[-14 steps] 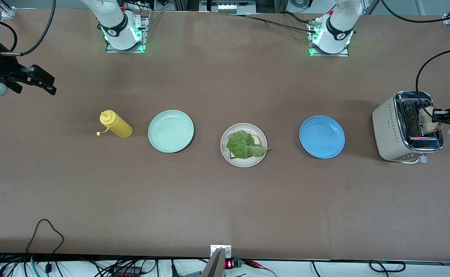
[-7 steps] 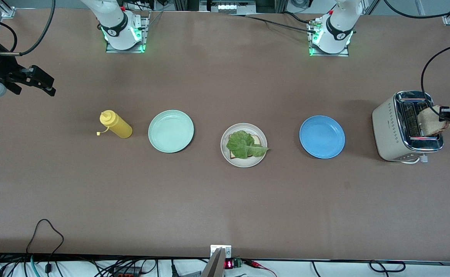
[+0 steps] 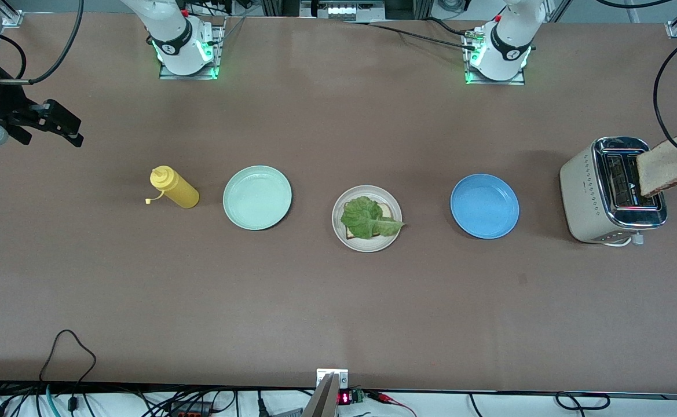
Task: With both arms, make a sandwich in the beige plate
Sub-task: 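Lift the bread slice out of the toaster with the left gripper, then carry the bread slice over the lettuce on the beige plate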
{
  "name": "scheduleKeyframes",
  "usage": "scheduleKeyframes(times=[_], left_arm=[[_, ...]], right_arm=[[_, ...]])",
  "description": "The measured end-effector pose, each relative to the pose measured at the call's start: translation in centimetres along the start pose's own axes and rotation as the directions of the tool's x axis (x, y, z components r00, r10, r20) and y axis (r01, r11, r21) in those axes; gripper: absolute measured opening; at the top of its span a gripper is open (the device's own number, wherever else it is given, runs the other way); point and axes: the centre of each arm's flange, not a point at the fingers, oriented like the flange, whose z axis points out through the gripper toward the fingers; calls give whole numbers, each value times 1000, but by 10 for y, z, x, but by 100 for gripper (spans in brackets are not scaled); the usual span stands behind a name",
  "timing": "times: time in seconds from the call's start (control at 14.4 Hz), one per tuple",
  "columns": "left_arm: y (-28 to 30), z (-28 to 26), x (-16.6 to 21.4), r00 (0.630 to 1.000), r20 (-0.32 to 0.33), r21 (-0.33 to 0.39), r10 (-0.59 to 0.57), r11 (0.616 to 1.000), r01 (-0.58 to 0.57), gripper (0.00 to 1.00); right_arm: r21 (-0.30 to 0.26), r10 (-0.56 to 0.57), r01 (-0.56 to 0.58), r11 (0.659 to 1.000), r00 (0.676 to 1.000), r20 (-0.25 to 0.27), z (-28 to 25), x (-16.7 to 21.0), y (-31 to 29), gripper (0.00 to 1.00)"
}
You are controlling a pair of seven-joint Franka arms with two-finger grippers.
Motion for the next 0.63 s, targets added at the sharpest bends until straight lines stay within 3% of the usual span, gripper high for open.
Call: scheduleKeyframes(times=[0.63], left_arm=[[149, -65, 35, 991, 33, -11, 132, 991, -131, 13]], right_arm=[[-1, 1, -1, 1000, 1000, 1, 0, -1, 1, 100]])
